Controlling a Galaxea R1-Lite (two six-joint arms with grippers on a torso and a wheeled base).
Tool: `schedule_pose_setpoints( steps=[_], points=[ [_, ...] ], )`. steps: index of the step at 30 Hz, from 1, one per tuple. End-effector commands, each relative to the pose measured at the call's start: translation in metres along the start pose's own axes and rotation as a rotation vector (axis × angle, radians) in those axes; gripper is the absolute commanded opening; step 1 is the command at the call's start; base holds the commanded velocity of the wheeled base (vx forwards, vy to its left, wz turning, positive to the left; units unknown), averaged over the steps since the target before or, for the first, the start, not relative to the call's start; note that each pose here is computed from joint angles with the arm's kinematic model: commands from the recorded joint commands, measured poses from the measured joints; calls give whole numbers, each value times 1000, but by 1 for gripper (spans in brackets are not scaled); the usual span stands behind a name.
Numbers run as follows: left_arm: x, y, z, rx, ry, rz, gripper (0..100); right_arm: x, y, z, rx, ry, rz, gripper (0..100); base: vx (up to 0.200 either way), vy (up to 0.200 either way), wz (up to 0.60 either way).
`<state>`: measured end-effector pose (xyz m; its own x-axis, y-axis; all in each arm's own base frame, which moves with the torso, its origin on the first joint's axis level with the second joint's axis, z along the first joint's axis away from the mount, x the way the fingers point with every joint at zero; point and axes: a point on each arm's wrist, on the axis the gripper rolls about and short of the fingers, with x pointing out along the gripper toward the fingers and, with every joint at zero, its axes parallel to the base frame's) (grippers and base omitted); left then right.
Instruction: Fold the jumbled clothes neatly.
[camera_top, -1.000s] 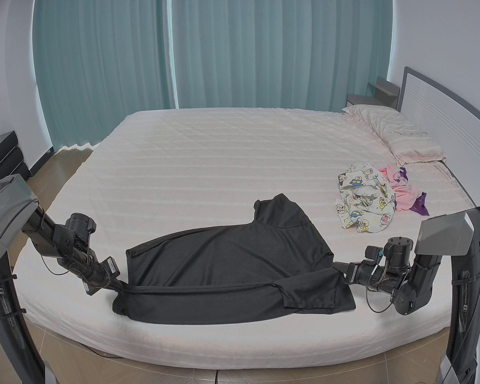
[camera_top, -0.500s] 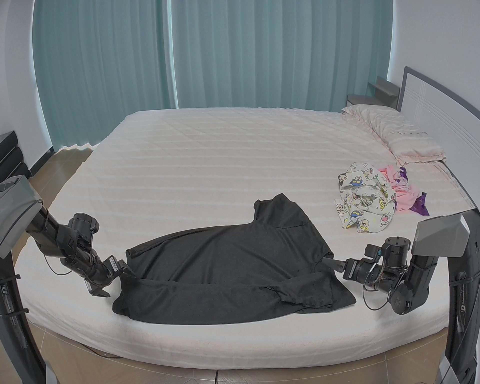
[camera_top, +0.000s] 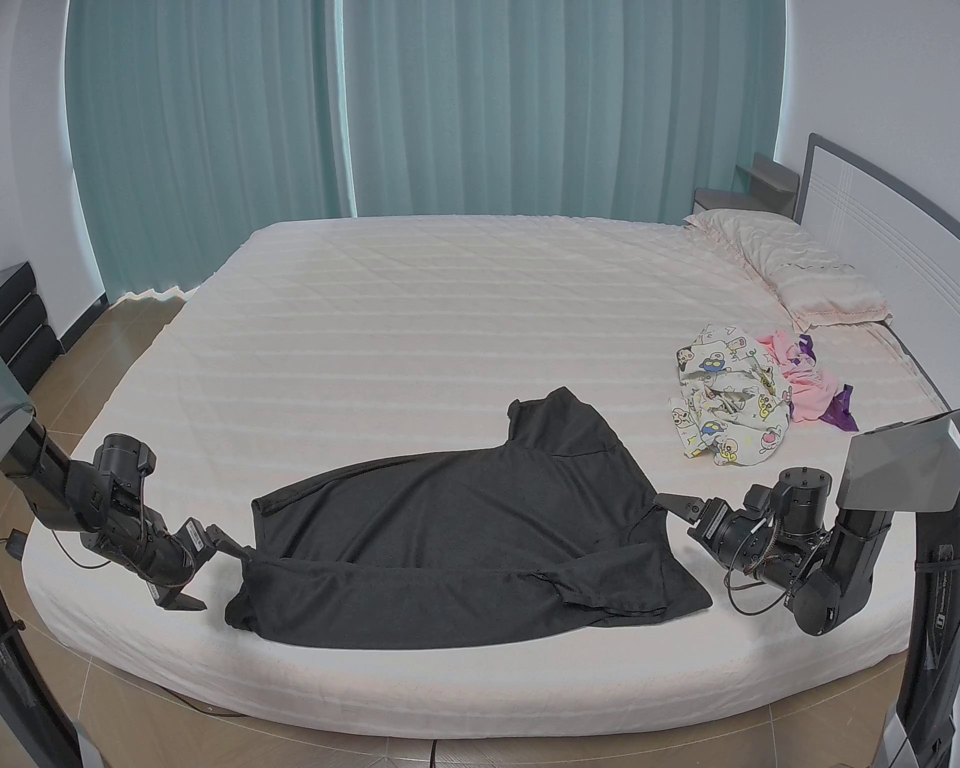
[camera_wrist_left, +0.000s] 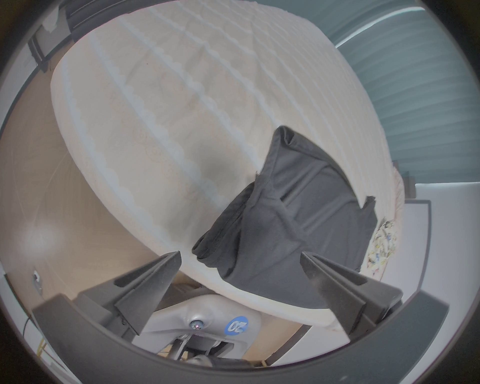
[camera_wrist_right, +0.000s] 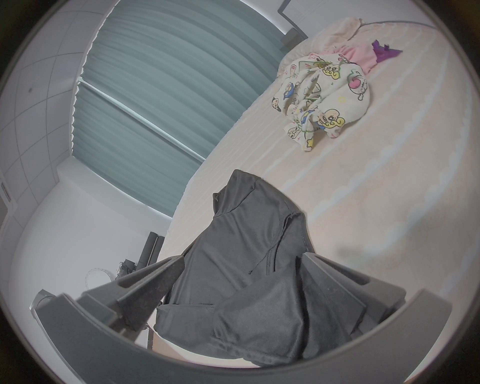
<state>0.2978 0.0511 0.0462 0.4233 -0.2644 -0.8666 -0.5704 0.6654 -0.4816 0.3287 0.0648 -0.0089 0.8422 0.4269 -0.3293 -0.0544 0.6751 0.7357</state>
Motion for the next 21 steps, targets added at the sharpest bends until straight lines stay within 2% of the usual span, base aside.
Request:
schedule_pose_setpoints(
  steps=[1, 6, 10, 21],
  points=[
    [-15, 8, -4, -32, -52, -58, 100, -8, -1, -5, 41, 19, -22, 100, 0, 0, 0],
    [-13, 10, -2, -36, -54, -59, 100, -8, -8, -10, 95, 19, -27, 100, 200, 0, 0],
    [-13, 11, -2, -37, -55, -59, 100, -9, -9, -9, 94, 2, -17, 100, 200, 0, 0],
    [-4, 12, 7, -107, -60, -44, 100, -9, -10, -12, 96, 14, -24, 100, 0, 0, 0]
  ],
)
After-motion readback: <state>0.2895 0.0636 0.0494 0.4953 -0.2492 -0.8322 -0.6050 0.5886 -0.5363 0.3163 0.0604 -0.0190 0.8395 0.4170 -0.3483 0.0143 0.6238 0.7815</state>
